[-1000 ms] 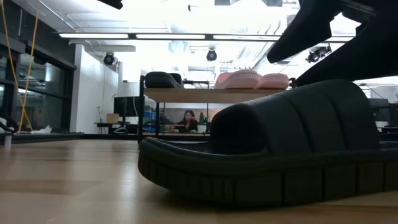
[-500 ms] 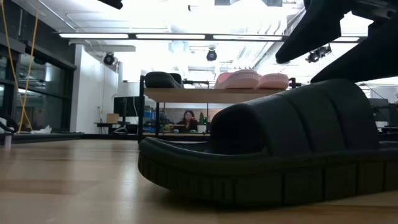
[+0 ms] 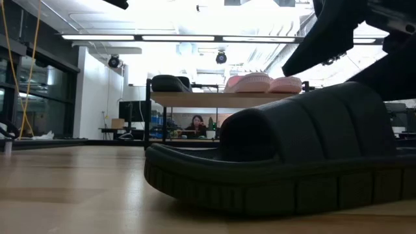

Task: Pick and place slides into the shelf
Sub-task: Put the black slides on the shelf

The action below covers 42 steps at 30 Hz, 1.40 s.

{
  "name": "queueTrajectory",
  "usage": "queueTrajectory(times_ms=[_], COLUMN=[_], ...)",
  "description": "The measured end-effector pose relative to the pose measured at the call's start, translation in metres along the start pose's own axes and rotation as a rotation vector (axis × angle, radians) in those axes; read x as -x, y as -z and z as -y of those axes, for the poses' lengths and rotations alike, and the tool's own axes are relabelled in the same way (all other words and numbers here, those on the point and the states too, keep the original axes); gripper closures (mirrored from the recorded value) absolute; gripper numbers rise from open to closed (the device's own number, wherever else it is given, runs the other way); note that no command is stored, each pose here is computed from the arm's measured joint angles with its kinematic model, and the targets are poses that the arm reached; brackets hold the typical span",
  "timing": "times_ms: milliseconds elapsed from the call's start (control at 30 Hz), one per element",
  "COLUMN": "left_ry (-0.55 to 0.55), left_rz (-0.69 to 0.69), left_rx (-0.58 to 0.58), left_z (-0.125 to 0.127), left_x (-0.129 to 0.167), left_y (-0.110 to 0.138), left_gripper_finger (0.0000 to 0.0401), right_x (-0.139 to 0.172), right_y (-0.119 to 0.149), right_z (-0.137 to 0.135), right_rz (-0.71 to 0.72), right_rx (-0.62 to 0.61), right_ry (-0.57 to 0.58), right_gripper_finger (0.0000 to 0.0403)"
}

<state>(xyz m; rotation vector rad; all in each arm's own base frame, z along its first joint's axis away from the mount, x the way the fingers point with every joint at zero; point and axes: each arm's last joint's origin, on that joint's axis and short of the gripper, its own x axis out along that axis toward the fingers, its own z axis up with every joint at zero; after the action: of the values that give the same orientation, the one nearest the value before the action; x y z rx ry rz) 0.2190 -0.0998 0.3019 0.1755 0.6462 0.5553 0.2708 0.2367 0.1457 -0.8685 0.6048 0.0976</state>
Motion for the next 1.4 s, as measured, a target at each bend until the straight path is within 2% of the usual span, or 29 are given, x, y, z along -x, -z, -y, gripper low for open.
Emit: queueTrajectory(times_ms=[633, 833, 1033, 1400], left_ry=[0.001, 0.003, 0.006, 0.005], left_rz=[0.002, 0.005, 0.009, 0.01], left_rx=[0.005, 0.01, 0.013, 0.013], left_z=[0.0, 0.0, 0.001, 0.001], left_x=[0.0, 0.0, 0.0, 0.0], left_y=[0.0, -0.001, -0.001, -0.001], left_gripper_finger=[0.0196, 0.0196, 0.0196, 0.0196], right_x=[-0.001, -0.013, -0.026, -0.028], right_y=[-0.001, 0.007, 0.007, 0.004], right_z=[-0.001, -0.008, -0.008, -0.005], right_rz=[0.013, -0.022, -0.001, 0.03], right_rx=[0.012, 0.036, -0.001, -0.033], right_ry=[-0.022, -0.041, -0.037, -0.042], right_gripper_finger=[0.0189, 0.0189, 0.0189, 0.0189])
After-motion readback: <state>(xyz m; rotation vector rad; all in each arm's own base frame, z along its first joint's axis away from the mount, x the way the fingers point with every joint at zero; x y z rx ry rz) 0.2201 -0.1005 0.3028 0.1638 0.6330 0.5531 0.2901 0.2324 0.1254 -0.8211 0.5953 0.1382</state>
